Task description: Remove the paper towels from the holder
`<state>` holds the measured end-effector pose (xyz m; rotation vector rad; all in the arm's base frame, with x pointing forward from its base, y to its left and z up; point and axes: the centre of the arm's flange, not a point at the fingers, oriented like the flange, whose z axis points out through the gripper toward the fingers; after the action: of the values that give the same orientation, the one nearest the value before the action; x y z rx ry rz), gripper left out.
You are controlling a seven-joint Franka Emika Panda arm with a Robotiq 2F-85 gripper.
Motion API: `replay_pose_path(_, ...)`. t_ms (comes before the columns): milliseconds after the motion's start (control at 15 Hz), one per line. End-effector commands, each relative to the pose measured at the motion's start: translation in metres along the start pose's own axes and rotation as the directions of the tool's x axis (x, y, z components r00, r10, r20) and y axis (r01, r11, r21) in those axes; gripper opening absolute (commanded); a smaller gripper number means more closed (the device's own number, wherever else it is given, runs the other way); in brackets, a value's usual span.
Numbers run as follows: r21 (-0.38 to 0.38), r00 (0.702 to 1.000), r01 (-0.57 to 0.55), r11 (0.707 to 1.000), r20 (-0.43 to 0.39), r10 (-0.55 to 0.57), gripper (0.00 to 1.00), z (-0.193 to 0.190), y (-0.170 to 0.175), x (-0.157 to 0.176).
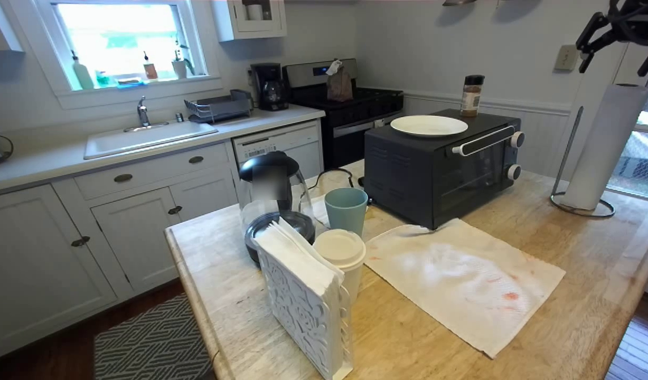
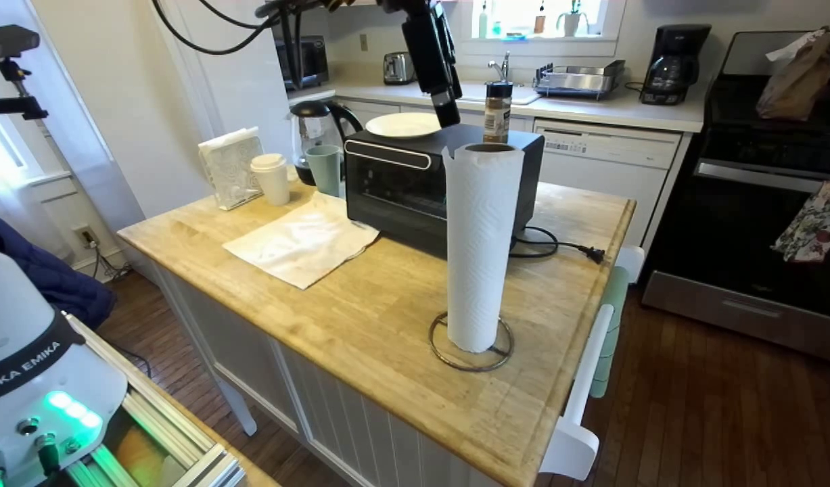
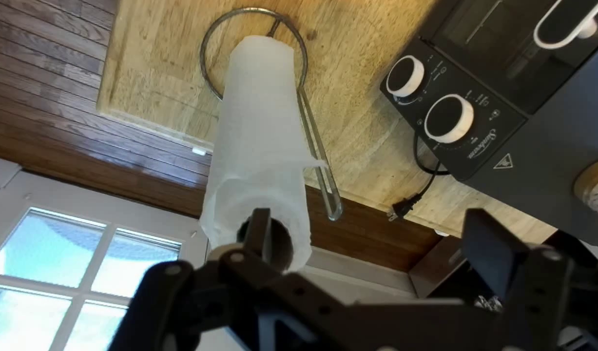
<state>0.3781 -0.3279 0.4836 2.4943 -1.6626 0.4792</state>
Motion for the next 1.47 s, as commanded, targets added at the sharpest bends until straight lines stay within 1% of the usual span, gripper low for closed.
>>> replay_pose_path(0,-0.029,0.999,0.050,0.998,-0.012,-0.050,1.00,0.003,-0.011,0.024)
replay_pose_path(400,-0.079,0.998,0.061,0.995,0.013,-0.060,1.00,0.017,-0.009,0.045)
replay_pose_path(733,-0.095,0.994,0.102,0.990,0.060,-0.097,1.00,0.028,-0.009,0.050)
replay_pose_path(800,-0.098,0.993,0.107,0.989,0.065,-0.101,0.99,0.028,-0.008,0.051)
replay_pose_path(1000,-0.108,0.990,0.124,0.986,0.085,-0.116,0.88,0.032,-0.007,0.054)
replay_pose_path(1067,-0.111,0.989,0.127,0.986,0.089,-0.118,0.76,0.032,-0.006,0.055)
replay_pose_path(1333,-0.120,0.987,0.135,0.984,0.104,-0.123,0.48,0.037,-0.004,0.058)
replay_pose_path(1400,-0.122,0.986,0.138,0.983,0.108,-0.125,0.53,0.038,-0.004,0.058)
